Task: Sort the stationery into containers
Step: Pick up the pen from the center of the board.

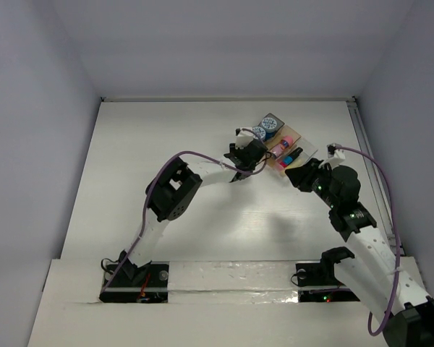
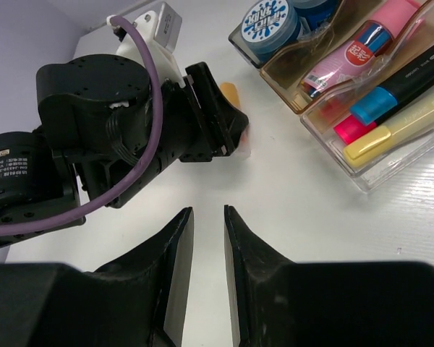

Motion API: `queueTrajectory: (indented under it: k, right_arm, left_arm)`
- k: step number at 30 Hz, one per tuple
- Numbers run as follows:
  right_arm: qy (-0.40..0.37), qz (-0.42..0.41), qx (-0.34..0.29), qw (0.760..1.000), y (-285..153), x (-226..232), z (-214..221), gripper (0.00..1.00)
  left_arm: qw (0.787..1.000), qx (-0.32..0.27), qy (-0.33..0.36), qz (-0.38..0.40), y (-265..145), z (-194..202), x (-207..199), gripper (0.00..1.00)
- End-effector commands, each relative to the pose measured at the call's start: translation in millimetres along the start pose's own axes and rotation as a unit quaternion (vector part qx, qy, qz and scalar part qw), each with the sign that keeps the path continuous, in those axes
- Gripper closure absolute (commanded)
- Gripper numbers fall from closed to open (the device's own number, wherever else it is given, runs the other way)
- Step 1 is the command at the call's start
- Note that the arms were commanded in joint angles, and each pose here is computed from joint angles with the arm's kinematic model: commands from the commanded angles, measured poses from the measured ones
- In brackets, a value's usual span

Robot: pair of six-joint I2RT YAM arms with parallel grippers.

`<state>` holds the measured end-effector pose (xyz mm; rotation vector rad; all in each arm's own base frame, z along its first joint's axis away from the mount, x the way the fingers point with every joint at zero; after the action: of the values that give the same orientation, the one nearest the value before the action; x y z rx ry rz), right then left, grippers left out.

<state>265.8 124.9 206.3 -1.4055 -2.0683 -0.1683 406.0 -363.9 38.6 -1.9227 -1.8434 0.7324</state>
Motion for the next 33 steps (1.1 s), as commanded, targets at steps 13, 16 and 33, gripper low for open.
queueTrajectory:
  k: [13, 16, 33]
  right_arm:
    - [-0.005, -0.008, -0.007, 1.000, 0.4, 0.7, -1.6, 0.70]
    - [-0.006, -0.006, -0.009, 1.000, 0.1, -0.1, -2.1, 0.70]
    - [-0.012, 0.006, -0.052, 0.999, -9.6, -0.9, -17.6, 0.70]
  left_arm:
    - [0.996, -0.020, 0.083, -0.019, -18.6, -5.2, 29.5, 0.61]
    - [0.996, -0.014, 0.083, -0.020, -12.0, -1.3, 31.4, 0.61]
    - [0.996, -0.072, 0.041, 0.035, -82.5, -41.4, 48.5, 1.00]
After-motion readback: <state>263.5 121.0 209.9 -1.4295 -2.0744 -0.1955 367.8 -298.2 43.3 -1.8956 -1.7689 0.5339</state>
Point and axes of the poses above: each gripper's point midway between its finger pads, its own y axis out along the fingers, its own x axis along the line the jaws close on, z = x × y, the point moved 1 cm from there along -y, back along the fingers, and after that the axes turned 1 degree about -y, right-handed, at the moved point
